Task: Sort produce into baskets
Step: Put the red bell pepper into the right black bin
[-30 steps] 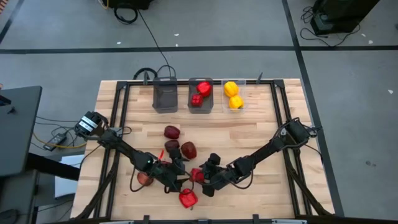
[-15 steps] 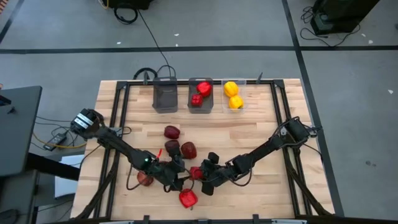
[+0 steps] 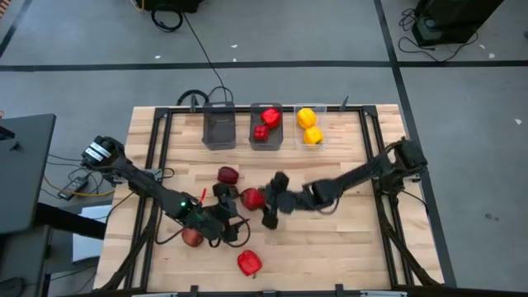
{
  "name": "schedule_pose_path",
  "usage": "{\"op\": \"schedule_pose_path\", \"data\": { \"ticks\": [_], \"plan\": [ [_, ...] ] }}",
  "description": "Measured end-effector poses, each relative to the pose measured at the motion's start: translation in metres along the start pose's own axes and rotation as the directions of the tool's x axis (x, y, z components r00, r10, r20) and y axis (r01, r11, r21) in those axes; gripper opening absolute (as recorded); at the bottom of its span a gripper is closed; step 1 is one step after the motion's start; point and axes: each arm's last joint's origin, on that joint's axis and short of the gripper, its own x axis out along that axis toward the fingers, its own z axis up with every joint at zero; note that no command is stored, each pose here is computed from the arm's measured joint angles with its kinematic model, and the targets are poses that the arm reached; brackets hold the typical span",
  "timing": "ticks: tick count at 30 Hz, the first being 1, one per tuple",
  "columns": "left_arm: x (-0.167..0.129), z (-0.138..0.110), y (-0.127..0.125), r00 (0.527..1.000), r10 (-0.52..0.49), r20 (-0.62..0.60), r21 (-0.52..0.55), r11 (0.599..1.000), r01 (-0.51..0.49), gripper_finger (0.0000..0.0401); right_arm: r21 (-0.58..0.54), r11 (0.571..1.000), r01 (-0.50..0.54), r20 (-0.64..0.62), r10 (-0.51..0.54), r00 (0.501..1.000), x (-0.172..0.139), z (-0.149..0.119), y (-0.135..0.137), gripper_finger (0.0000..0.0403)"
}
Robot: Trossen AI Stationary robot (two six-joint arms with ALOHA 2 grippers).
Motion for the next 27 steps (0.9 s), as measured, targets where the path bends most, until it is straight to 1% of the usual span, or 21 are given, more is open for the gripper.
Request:
{"op": "schedule_pose_path", "data": {
  "ticks": [2,6,11,16,18,21,24,27],
  "plan": [
    [0.0,-0.002,0.002,1.0,0.016,-0.015,-0.002,1.0,-0.016,0.0392,-0.009,0.997,0.075,0.005,-0.075,0.997,0.002,0.011,-0.022,0.0232],
    [0.003,-0.009,0.006,0.998,0.038,-0.052,-0.017,0.999,-0.039,0.0392,0.042,0.974,0.221,-0.02,-0.221,0.975,0.013,0.031,-0.083,0.0232],
    [0.006,-0.013,0.011,0.994,0.073,-0.085,-0.045,0.996,-0.077,0.0392,0.109,0.946,0.305,-0.062,-0.3,0.952,0.024,0.043,-0.154,0.0232],
    [0.006,-0.016,0.013,0.991,0.086,-0.106,-0.032,0.995,-0.09,0.0392,0.129,0.901,0.415,-0.131,-0.399,0.907,0.023,0.043,-0.207,0.0232],
    [0.006,-0.016,0.013,0.99,0.087,-0.109,-0.029,0.995,-0.091,0.0392,0.139,0.895,0.425,-0.166,-0.402,0.901,0.021,0.041,-0.222,0.0233],
    [0.006,-0.016,0.013,0.99,0.091,-0.108,-0.029,0.995,-0.095,0.0392,0.163,0.907,0.388,-0.204,-0.353,0.913,0.02,0.039,-0.235,0.024],
    [0.006,-0.016,0.014,0.988,0.114,-0.099,-0.043,0.992,-0.119,0.0392,0.138,0.92,0.366,-0.207,-0.335,0.919,0.02,0.039,-0.235,0.026],
    [0.006,-0.016,0.014,0.988,0.116,-0.099,-0.046,0.992,-0.121,0.0392,0.107,0.931,0.348,-0.194,-0.324,0.926,0.021,0.04,-0.231,0.029]
  ]
}}
